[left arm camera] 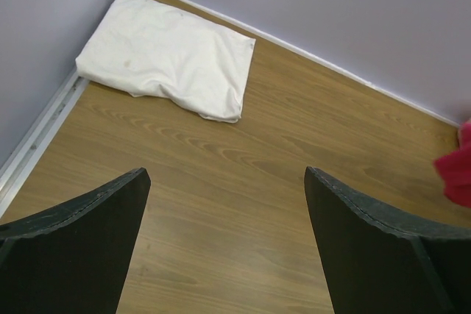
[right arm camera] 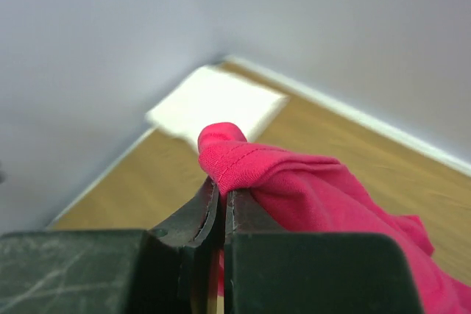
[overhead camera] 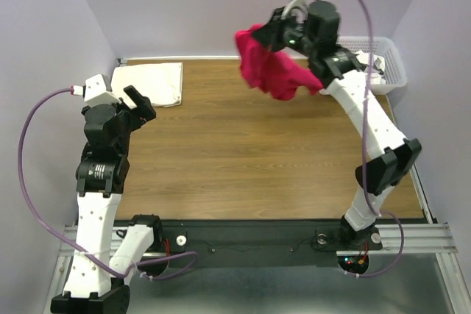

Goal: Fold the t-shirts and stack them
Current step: Move the tshirt to the center of the board

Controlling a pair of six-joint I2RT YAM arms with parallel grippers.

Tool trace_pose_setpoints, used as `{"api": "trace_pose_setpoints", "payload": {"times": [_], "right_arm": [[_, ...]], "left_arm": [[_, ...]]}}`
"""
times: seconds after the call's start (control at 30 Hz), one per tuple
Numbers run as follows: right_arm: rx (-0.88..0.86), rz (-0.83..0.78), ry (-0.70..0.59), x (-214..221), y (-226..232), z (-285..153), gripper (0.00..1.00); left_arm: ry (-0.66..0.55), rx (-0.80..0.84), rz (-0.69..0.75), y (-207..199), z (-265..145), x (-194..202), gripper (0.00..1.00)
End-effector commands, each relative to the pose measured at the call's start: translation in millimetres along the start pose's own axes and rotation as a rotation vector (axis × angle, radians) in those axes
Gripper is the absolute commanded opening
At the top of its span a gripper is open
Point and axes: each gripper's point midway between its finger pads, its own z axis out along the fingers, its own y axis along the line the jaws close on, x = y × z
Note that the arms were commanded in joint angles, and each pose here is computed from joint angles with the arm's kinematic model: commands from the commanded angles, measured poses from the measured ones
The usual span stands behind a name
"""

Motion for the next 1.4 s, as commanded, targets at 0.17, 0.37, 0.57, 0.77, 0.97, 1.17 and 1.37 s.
{"api": "trace_pose_setpoints", "payload": {"times": [0.17,0.37,0.57,0.77,0.97,1.17,1.37], "right_arm": [[-0.486,0.010,-0.186,-83.1,180.5,-27.5,0.01],[-0.195,0.106,-0.218,-68.8,133.0,-27.4,0.03],[0.261,0.282,-0.075,50.5,38.6,-42.1,0.07],[0.681,0.366,0.016,149.0,-65.2,-105.7,0.27],[0.934,0.295,0.156,199.1,-145.1,-165.9,0.64],[0.497,0.234,0.419,235.3,-91.0,-125.4,0.63],[0.384,0.272,0.547,276.2,-75.8,-123.0,0.58]], "left_arm": [[-0.037,0.090,-0.023,-20.1,1.2,-10.9,0.98],[-0.033,0.099,-0.004,-20.8,0.9,-9.3,0.98],[0.032,0.147,0.025,-28.8,9.1,7.0,0.98],[0.198,0.219,0.033,-39.1,27.4,54.3,0.98],[0.331,0.234,0.049,-35.1,42.7,103.1,0.98],[0.477,0.228,0.067,-30.4,55.5,159.6,0.98],[0.577,0.306,0.129,-73.6,63.4,200.7,0.98]]}}
